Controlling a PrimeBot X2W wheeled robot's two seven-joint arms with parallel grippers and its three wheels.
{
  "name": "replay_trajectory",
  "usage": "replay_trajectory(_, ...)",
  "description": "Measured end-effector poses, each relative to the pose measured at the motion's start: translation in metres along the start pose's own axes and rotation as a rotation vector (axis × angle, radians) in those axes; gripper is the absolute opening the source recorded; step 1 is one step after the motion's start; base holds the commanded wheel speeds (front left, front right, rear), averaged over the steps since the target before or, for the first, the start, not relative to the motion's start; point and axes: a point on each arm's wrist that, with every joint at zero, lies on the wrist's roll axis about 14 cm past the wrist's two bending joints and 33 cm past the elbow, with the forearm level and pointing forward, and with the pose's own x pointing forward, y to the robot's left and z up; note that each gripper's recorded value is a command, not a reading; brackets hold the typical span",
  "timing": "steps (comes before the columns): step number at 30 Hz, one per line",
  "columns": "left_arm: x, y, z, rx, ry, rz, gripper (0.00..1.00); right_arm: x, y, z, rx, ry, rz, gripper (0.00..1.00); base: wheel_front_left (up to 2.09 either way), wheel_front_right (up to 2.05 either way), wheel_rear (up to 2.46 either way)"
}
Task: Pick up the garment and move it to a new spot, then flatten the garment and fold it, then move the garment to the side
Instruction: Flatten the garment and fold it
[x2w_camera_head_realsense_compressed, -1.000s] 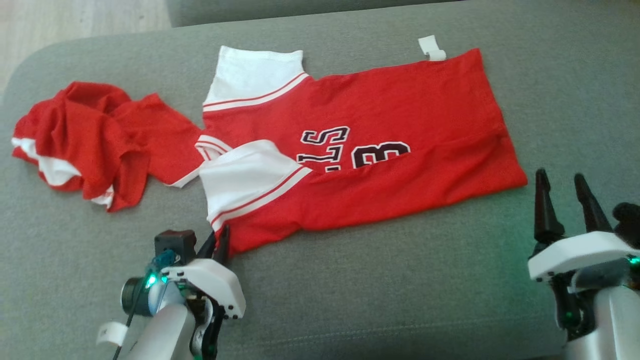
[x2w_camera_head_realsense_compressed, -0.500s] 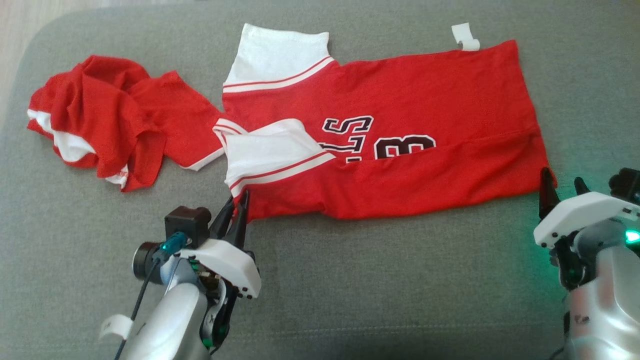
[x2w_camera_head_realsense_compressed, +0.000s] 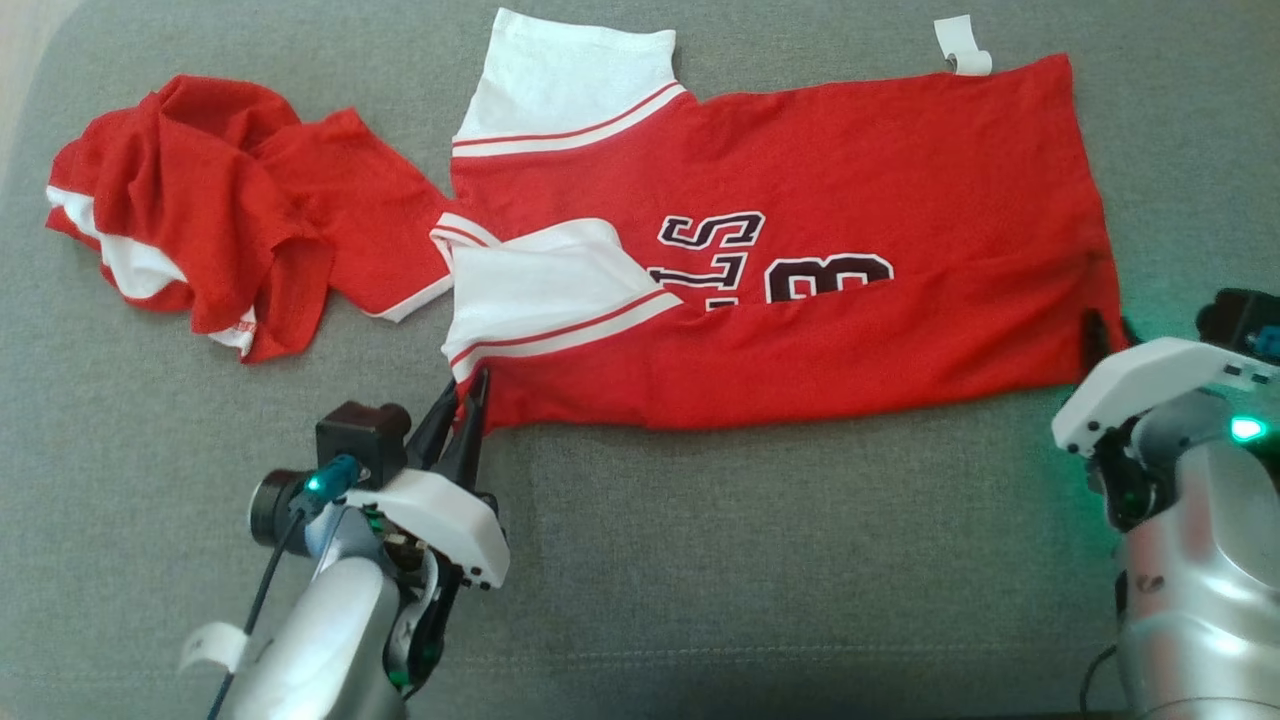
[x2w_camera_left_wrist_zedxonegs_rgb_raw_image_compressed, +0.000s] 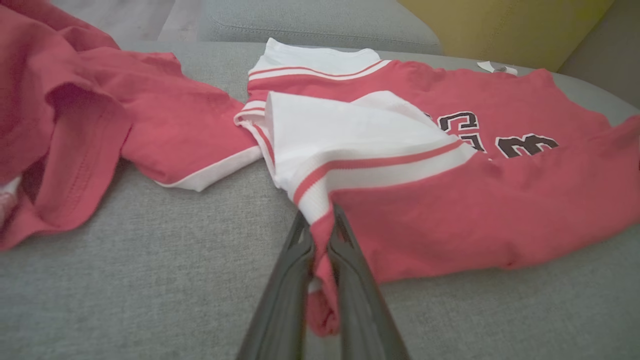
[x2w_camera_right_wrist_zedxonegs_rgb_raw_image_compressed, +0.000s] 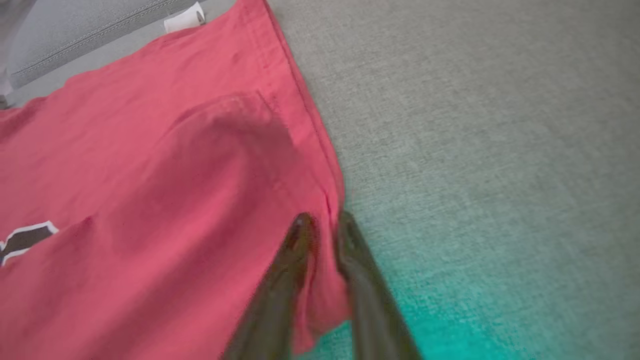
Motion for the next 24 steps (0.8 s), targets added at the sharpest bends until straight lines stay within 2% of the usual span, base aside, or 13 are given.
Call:
replay_trajectory(12, -0.007, 0.009, 0.015, 0.084, -0.023, 0.006, 0.00, -0.019, -0.005, 0.004, -0.004, 0.007, 0.007, 0.00, 0.00, 0.00, 0.00)
replay_trajectory(24, -0.055, -0.009, 0.006, 0.116, 0.008, -0.031, 0.00, -0.082, -0.030, -0.022, 0.012, 0.098, 0.027, 0.00, 0.00, 0.00, 0.00)
